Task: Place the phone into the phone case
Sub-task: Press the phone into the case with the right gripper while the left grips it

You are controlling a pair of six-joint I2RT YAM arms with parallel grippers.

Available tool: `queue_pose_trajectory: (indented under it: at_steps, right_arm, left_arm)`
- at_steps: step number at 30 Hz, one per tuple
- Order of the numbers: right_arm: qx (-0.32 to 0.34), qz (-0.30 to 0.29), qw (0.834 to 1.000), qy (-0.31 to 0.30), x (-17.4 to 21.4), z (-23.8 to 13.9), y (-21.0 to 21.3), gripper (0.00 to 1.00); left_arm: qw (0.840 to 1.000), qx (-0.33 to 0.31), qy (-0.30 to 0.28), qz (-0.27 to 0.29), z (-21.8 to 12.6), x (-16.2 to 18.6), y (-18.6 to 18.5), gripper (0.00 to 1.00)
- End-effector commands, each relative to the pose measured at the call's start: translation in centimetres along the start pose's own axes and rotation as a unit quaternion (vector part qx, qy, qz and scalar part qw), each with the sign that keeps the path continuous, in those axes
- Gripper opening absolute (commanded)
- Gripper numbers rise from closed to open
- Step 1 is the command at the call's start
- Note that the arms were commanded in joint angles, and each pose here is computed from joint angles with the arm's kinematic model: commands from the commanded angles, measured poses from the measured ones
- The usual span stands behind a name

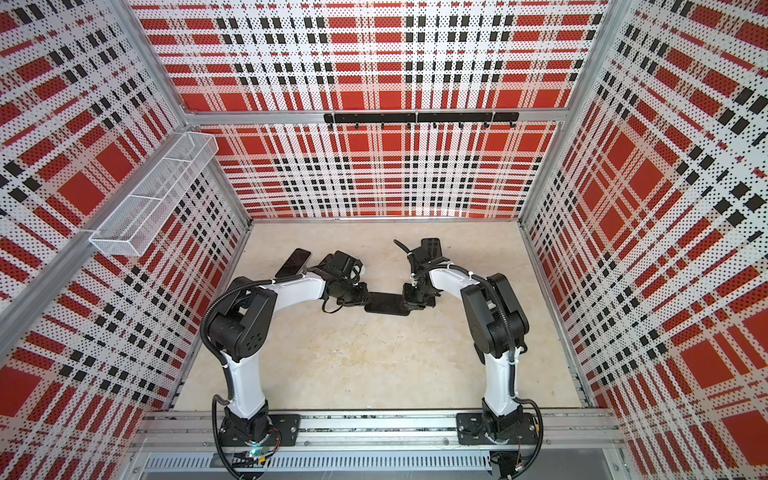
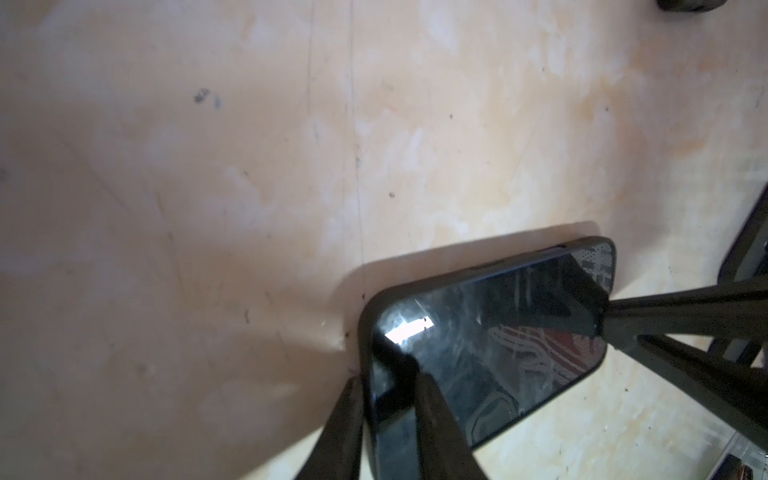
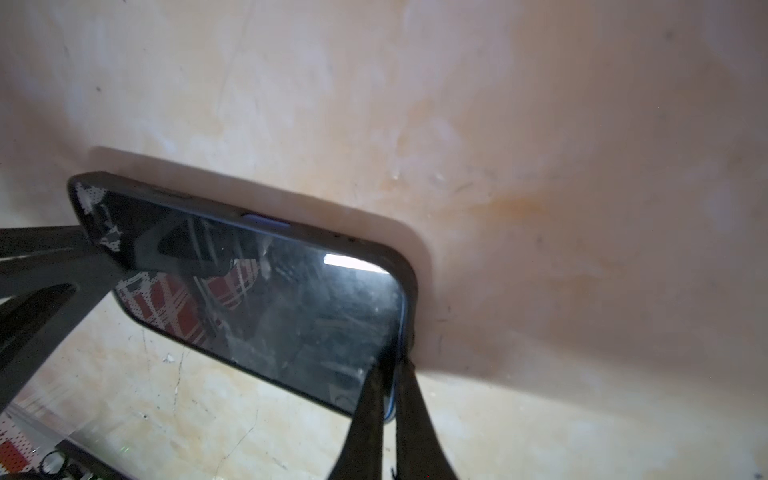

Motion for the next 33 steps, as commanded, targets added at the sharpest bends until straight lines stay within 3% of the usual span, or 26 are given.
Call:
queue_pose_trajectory:
  at_steps: [1, 4, 7, 12, 16, 19, 26, 33]
  right_arm:
    - [0.214, -0.010, 0.933, 0.290, 16.1, 20.6, -11.4, 0.09]
    - [0.205, -0.012, 0.940, 0.273, 15.6, 19.6, -10.7, 0.09]
    - [0.185, -0.022, 0.956, 0.225, 12.5, 16.2, -8.5, 0.13]
    - [0.170, -0.051, 0.980, 0.091, 4.4, 5.1, -3.6, 0.22]
    - [0.162, -0.073, 0.984, 0.008, 0.0, -3.1, -0.8, 0.28]
    - [0.150, -0.086, 0.985, -0.020, -1.5, -6.5, 0.4, 0.32]
    - [0.096, -0.105, 0.990, -0.009, -2.8, -6.0, 0.7, 0.37]
    - [0.037, -0.114, 0.993, 0.009, -3.5, -3.6, 1.3, 0.32]
  left_arm:
    - [0.997, 0.035, 0.067, 0.003, 2.6, 3.0, -0.6, 0.25]
    - [0.997, 0.035, 0.065, 0.005, 2.5, 3.0, -0.6, 0.25]
    - [0.997, 0.035, 0.063, 0.003, 2.4, 2.8, -0.4, 0.25]
    - [0.998, 0.028, 0.053, 0.006, 2.0, 2.5, -0.2, 0.25]
    - [0.999, 0.020, 0.044, 0.010, 1.6, 2.1, 0.0, 0.25]
    - [0.999, 0.016, 0.042, 0.011, 1.5, 2.0, 0.1, 0.25]
    - [0.999, 0.014, 0.037, 0.013, 1.2, 1.7, 0.1, 0.26]
    - [0.999, 0.013, 0.037, 0.012, 1.3, 1.7, 0.2, 0.25]
Point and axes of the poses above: each gripper's point midway between its finger pads, its own z axis out along the fingers, its own y axis along the line the jaws close on, x = y × z, the point moved 10 cm from there along -z, back along the fingers, and after that the axes turned 3 degrees about z, right-handed, at the moved point
